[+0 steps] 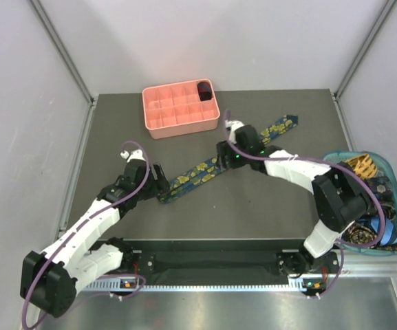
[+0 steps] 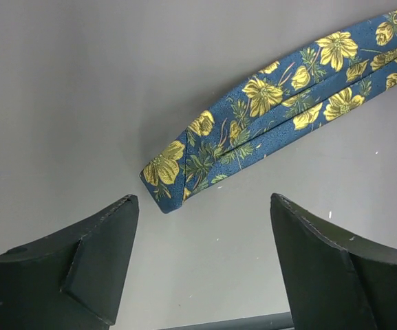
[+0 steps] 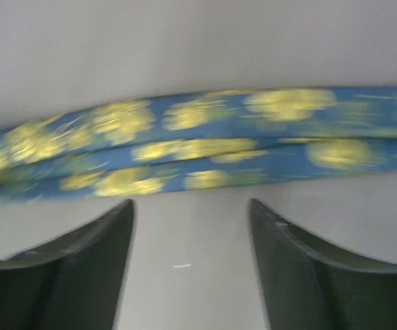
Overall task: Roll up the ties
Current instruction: Flatten the tie
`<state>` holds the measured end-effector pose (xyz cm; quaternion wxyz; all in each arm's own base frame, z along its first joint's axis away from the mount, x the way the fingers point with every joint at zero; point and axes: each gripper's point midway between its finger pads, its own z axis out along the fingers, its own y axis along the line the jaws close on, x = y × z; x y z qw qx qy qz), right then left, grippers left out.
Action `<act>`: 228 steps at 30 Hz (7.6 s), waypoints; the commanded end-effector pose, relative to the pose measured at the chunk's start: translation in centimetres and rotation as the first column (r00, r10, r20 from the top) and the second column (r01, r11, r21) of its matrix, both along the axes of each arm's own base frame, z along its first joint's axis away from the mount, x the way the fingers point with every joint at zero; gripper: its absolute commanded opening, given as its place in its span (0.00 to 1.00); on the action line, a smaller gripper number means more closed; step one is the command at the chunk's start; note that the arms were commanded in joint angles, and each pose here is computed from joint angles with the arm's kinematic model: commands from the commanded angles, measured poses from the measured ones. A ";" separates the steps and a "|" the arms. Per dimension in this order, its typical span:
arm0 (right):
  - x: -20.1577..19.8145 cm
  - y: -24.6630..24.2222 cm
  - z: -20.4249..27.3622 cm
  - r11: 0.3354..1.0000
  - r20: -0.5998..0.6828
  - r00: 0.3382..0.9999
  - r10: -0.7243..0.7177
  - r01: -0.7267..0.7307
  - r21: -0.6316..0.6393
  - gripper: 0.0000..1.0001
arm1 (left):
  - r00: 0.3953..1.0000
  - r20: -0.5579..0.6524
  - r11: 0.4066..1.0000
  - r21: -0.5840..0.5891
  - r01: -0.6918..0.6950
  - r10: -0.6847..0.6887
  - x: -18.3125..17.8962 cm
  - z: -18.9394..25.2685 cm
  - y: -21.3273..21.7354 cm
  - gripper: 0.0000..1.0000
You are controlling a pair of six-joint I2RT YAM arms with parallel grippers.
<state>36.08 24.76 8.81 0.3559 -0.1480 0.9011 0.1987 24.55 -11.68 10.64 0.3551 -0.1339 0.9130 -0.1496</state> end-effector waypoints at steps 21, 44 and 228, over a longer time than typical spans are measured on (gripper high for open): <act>-5.5 9.5 0.0 0.993 -0.075 0.997 -0.035 0.044 0.114 0.52 | 0.998 0.057 1.000 -0.024 0.005 -0.004 6.4 0.1 -1.2 0.75; -5.5 11.4 -4.4 0.999 -0.125 0.992 -0.005 0.010 0.043 0.42 | 0.972 -0.123 0.975 -0.121 0.187 -0.201 4.0 -6.2 -4.4 0.26; -15.7 17.9 -2.6 0.851 -0.107 0.880 0.463 -0.408 0.329 0.08 | 0.943 0.224 0.944 -0.165 0.286 -0.247 -0.7 1.4 -3.7 0.84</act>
